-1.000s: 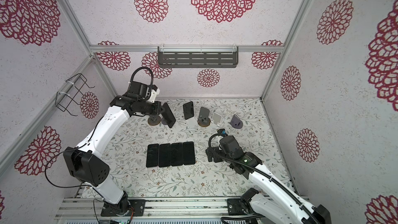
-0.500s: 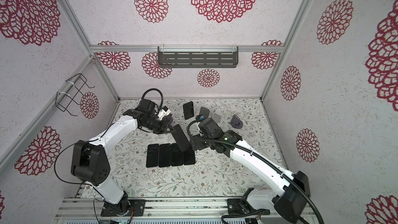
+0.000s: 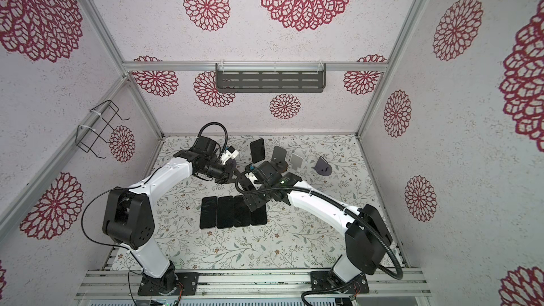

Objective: Remove the phone from the phone stand
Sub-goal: 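Grasp the black phone with the right gripper while the left gripper opens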

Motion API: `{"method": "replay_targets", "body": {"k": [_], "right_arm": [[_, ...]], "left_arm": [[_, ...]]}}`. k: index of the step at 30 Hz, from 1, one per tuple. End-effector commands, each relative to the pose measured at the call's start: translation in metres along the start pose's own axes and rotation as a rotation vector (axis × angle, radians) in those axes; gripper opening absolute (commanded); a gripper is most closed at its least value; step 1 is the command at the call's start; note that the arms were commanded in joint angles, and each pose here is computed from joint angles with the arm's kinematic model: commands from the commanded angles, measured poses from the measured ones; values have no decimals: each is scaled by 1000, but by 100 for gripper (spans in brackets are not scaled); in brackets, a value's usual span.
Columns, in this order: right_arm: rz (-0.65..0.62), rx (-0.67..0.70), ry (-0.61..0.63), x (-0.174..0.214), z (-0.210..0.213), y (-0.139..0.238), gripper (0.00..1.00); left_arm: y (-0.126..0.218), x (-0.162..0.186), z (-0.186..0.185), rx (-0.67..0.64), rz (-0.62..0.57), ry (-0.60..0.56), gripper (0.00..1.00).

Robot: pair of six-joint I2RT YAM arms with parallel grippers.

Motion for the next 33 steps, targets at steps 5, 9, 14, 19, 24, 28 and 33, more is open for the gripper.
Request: {"method": "replay_targets", "body": {"k": [5, 9, 14, 19, 24, 28, 33], "right_arm": [[-45, -39, 28, -19, -4, 2, 93], [-22, -32, 29, -19, -8, -4, 89], [-17, -39, 26, -18, -9, -8, 83], [-16, -24, -16, -16, -14, -9, 77], [-31, -11, -56, -15, -17, -9, 68], [-44, 0, -66, -16, -19, -7, 64], [-57, 6, -76, -18, -20, -5, 63]], "left_arm": [[-1, -2, -20, 61, 7, -99, 0], [-3, 1, -23, 66, 19, -111, 0], [-3, 2, -25, 69, 24, -119, 0], [-3, 2, -26, 75, 25, -122, 0], [-4, 2, -26, 74, 28, -121, 0], [-4, 2, -26, 72, 26, -121, 0], [-5, 1, -25, 72, 26, -117, 14]]}}
Point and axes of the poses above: each gripper's point midway between its finger pads, its own y axis back along the fingers, its own z axis along the line the jaws close on, x = y × z, the point moved 6 cm from there along y, back along the fingers, and after that the axes turned 1 degree about -y, right-handed, at the moved point
